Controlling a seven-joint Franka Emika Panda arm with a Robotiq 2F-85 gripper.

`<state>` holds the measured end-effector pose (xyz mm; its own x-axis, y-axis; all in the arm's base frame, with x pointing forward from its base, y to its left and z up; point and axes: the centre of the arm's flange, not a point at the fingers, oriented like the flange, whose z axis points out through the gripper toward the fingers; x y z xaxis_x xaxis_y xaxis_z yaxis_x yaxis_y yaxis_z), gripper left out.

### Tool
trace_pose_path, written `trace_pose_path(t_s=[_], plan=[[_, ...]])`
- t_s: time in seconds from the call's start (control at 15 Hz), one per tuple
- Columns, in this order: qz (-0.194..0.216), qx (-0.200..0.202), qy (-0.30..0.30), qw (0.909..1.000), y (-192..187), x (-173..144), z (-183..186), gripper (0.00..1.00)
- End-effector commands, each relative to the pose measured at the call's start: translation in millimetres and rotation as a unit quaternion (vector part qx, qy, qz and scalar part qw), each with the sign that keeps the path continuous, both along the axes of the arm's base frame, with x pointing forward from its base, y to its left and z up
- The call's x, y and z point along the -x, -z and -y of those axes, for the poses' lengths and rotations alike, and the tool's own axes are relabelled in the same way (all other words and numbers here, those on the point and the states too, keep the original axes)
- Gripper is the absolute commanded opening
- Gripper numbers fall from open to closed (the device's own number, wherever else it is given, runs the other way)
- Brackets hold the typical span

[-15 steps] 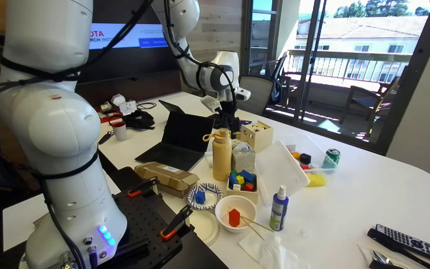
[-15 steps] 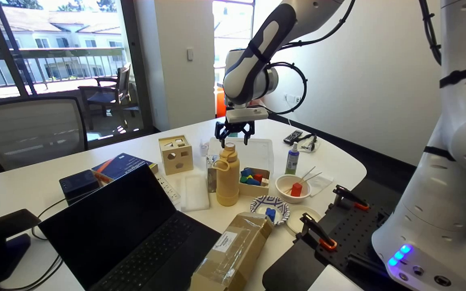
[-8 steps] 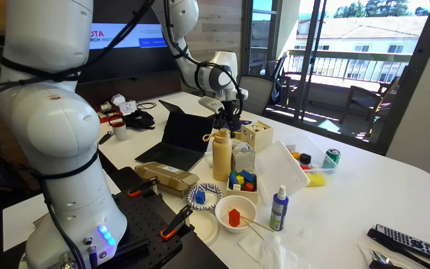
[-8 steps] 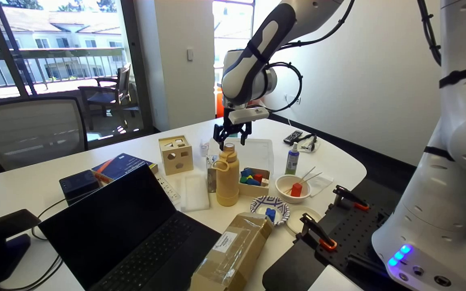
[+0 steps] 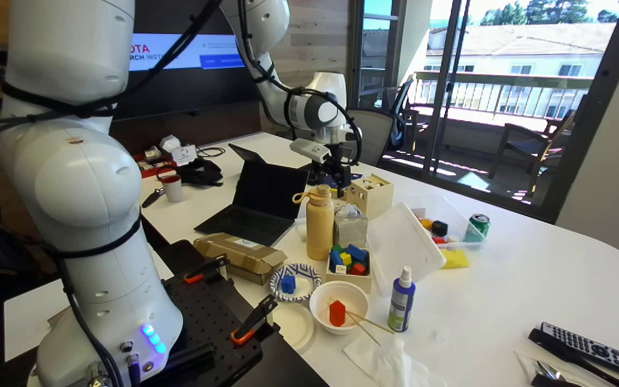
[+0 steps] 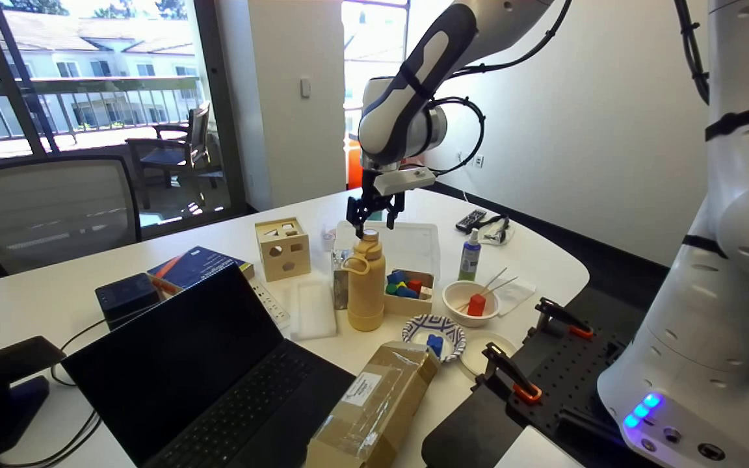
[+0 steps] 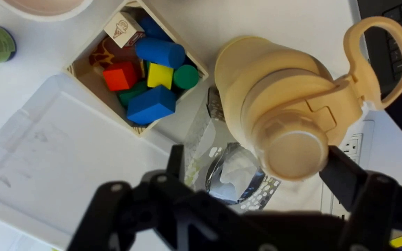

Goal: Twist the lid on the bottle

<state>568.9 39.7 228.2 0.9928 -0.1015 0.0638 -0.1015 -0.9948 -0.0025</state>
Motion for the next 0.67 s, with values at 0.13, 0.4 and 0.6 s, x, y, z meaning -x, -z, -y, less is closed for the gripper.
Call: trace_pose_path(t_s=[0.13, 0.4, 0.6], plan=[[-0.004, -0.007, -0.017, 0.9998, -10.8, -4.9, -1.8, 0.49], [-0.007, -0.006, -0.036, 0.9993, -13.1, -7.1, -10.5, 0.19], [-0.017, -0.009, -0.054, 0.9983, -13.2, -7.2, -11.8, 0.19]])
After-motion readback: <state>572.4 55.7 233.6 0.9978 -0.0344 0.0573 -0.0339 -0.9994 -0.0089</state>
